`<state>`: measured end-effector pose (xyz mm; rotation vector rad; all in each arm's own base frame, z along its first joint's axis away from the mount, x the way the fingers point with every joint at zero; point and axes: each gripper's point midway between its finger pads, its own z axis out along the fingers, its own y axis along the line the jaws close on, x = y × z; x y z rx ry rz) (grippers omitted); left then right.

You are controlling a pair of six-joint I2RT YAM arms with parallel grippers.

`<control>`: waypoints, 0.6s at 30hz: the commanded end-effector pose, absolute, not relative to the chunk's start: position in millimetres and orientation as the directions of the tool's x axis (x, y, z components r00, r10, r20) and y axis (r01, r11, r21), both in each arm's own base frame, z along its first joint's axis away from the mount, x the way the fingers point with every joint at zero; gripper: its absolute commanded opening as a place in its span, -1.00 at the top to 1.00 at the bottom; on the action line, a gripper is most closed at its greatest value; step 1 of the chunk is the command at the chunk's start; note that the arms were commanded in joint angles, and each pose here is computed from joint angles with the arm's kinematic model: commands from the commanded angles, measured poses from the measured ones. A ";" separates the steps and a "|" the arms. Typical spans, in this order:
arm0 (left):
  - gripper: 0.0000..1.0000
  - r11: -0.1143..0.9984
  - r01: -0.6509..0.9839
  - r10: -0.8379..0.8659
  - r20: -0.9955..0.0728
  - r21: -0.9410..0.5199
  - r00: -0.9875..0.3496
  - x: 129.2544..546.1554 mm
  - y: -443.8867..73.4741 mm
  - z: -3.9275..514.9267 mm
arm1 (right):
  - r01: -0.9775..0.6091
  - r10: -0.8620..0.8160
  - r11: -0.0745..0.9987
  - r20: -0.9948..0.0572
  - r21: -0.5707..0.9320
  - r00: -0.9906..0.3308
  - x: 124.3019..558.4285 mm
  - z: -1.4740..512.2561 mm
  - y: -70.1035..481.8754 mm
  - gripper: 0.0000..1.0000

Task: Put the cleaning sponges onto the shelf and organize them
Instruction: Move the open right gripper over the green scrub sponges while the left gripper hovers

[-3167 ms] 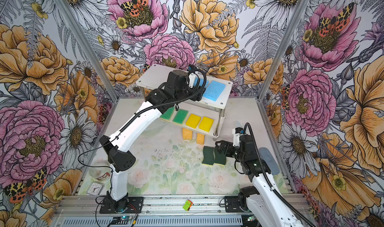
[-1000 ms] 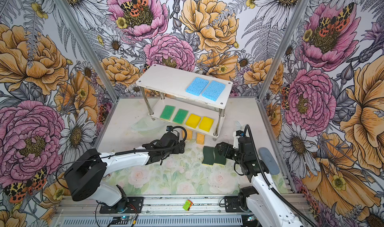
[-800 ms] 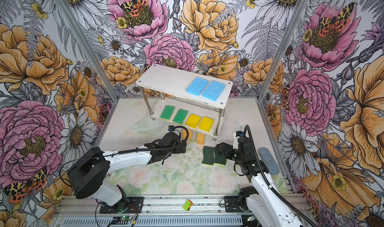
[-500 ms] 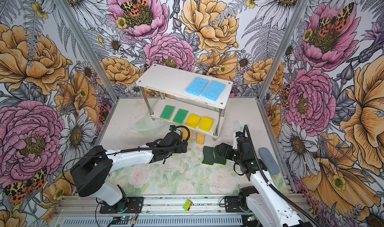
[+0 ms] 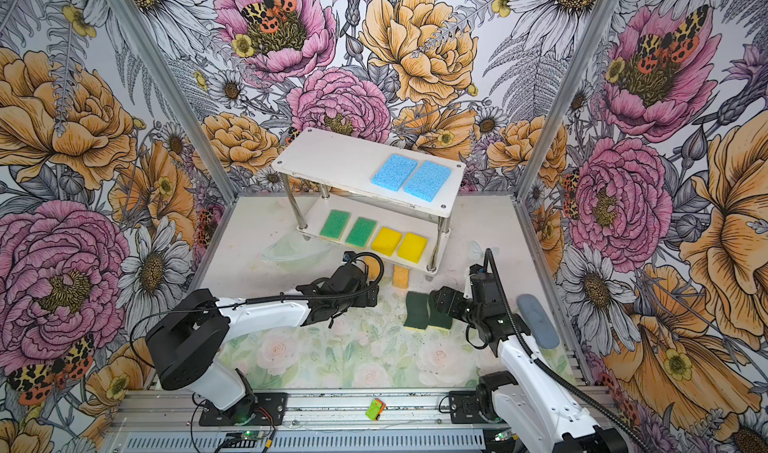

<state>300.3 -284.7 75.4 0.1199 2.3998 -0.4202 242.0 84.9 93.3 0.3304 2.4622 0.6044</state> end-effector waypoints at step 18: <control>-0.97 0.940 0.197 -0.038 -0.658 -0.278 -0.752 293.4 -270.1 80.6 | 0.049 0.288 0.883 -0.457 0.467 -0.841 254.7 69.1 116.9 -0.88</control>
